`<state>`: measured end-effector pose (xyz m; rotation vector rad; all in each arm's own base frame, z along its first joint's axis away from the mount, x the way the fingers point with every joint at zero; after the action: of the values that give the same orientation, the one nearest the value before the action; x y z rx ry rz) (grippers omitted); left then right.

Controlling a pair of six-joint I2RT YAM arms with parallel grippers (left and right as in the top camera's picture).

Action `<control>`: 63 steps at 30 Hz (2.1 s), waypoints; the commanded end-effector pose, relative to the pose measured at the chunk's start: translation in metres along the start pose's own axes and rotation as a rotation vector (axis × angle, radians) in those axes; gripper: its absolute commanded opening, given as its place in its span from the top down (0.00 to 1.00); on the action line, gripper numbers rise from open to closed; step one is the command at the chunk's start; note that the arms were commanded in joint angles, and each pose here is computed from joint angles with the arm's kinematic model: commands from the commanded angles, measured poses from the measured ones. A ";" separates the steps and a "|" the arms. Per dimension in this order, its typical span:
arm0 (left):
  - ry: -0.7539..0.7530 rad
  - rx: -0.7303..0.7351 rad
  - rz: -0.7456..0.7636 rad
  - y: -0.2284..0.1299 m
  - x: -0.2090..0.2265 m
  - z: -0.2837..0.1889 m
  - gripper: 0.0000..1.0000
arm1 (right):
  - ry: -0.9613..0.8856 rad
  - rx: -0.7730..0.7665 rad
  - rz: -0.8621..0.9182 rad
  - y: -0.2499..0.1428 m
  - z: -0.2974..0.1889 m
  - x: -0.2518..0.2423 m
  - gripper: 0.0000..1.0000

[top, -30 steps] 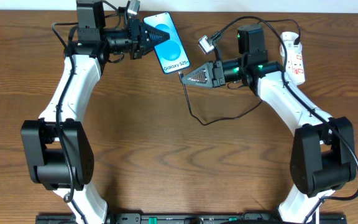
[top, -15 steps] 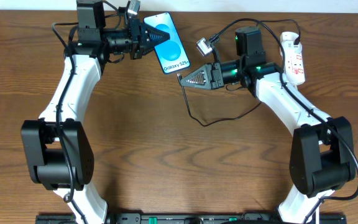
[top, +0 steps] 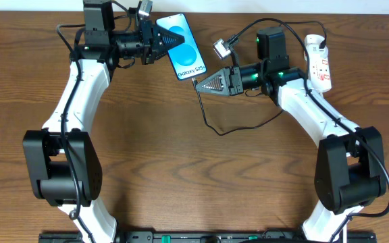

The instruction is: Plug charger to phone and switch on socket

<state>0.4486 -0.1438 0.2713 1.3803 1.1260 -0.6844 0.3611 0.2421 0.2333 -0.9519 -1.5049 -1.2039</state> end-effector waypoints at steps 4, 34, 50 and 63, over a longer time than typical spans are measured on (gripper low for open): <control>-0.022 0.011 0.011 -0.001 -0.005 0.000 0.93 | 0.023 0.021 0.013 -0.003 0.001 0.002 0.99; -0.017 0.013 0.012 -0.001 -0.005 0.003 0.92 | 0.015 0.011 0.021 -0.002 0.000 0.001 0.99; -0.014 0.012 0.012 -0.001 -0.005 0.004 0.93 | 0.003 0.005 0.029 -0.001 0.002 0.000 0.99; -0.014 0.012 0.012 -0.001 -0.005 0.004 0.93 | 0.000 -0.022 0.031 0.003 -0.011 -0.002 0.99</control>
<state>0.4493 -0.1466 0.2702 1.3840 1.1338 -0.6748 0.3642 0.2385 0.2333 -0.9751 -1.4916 -1.2012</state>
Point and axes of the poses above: each gripper's point midway between its finger pads, its own z axis out along the fingers, its own x axis along the line the jaws close on, y = z × x, the point moved 4 cm from there along -z, back along the fingers, and after that the axes turned 13 degrees about z, right-handed, at the moved point
